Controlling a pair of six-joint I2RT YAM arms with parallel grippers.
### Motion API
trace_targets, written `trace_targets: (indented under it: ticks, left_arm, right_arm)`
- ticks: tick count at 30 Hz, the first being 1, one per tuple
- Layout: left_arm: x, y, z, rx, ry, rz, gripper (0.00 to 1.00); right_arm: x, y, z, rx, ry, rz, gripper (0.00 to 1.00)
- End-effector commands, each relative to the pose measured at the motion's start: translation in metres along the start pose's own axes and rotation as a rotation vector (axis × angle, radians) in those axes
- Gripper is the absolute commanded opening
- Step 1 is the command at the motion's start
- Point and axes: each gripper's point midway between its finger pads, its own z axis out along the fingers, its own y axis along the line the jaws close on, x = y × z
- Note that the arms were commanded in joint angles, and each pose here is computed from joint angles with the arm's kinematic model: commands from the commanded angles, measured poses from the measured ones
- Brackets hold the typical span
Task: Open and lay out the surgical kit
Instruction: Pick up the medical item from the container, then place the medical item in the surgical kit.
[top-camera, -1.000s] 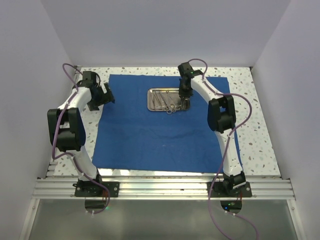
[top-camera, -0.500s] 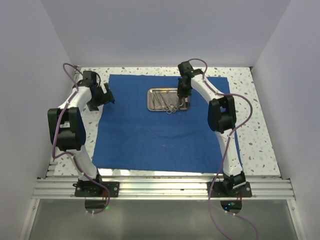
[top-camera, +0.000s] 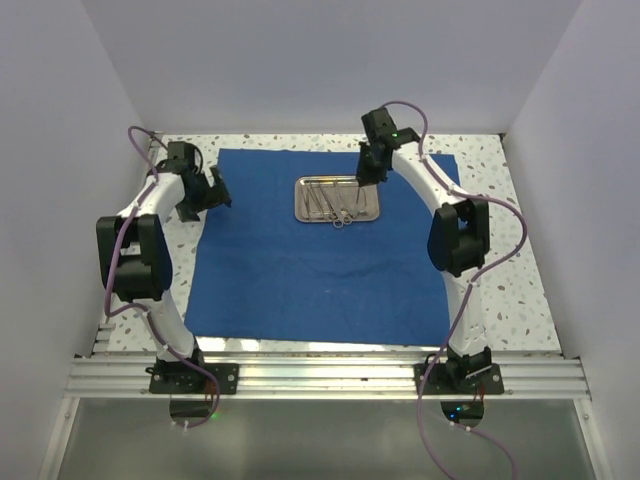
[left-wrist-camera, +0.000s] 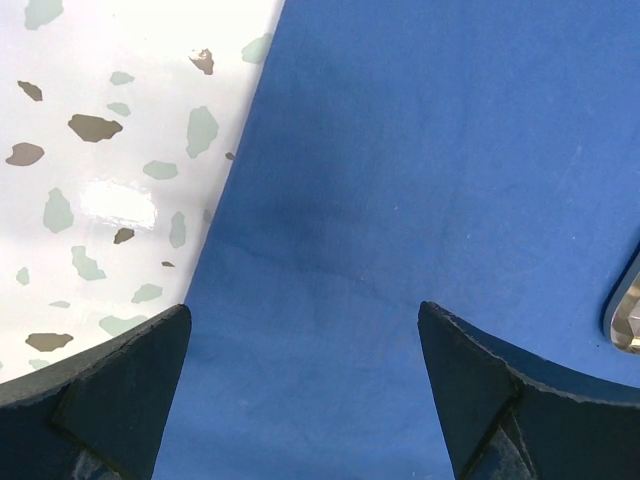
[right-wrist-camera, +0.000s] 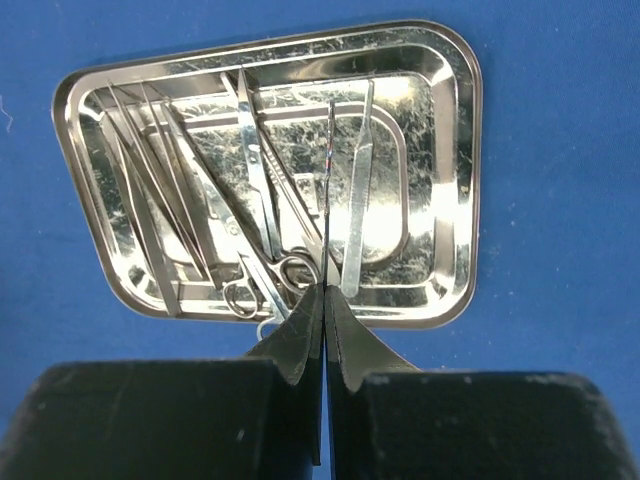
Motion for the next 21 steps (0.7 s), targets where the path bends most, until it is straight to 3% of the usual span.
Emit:
trace_targets:
  ticks: [1,6,7,12,19,21]
  left_arm:
    - [-0.015,-0.014,-0.005,0.046,-0.045,0.029,0.99]
    - [-0.015,-0.014,-0.004,0.048,-0.046,0.034,1.00]
    - [-0.015,-0.015,-0.003,0.050,-0.050,0.032,1.00]
    - [-0.015,-0.017,-0.001,0.061,-0.057,0.029,1.00]
    - [-0.012,-0.022,0.005,0.068,-0.047,0.037,1.00]
    - [-0.011,-0.023,0.006,0.068,-0.048,0.040,1.00]
  right_arm:
    - [0.000,0.000,-0.028,-0.013,-0.010,0.008,0.00]
    - [0.030,-0.021,-0.071,0.009,0.001,-0.038,0.00]
    - [0.056,-0.037,-0.070,0.042,0.050,-0.046,0.00]
    - [0.105,-0.068,-0.119,0.054,0.061,-0.079,0.00]
    - [0.199,-0.097,-0.128,0.015,0.224,-0.072,0.00]
    - [0.208,-0.100,-0.122,0.009,0.233,-0.062,0.00]
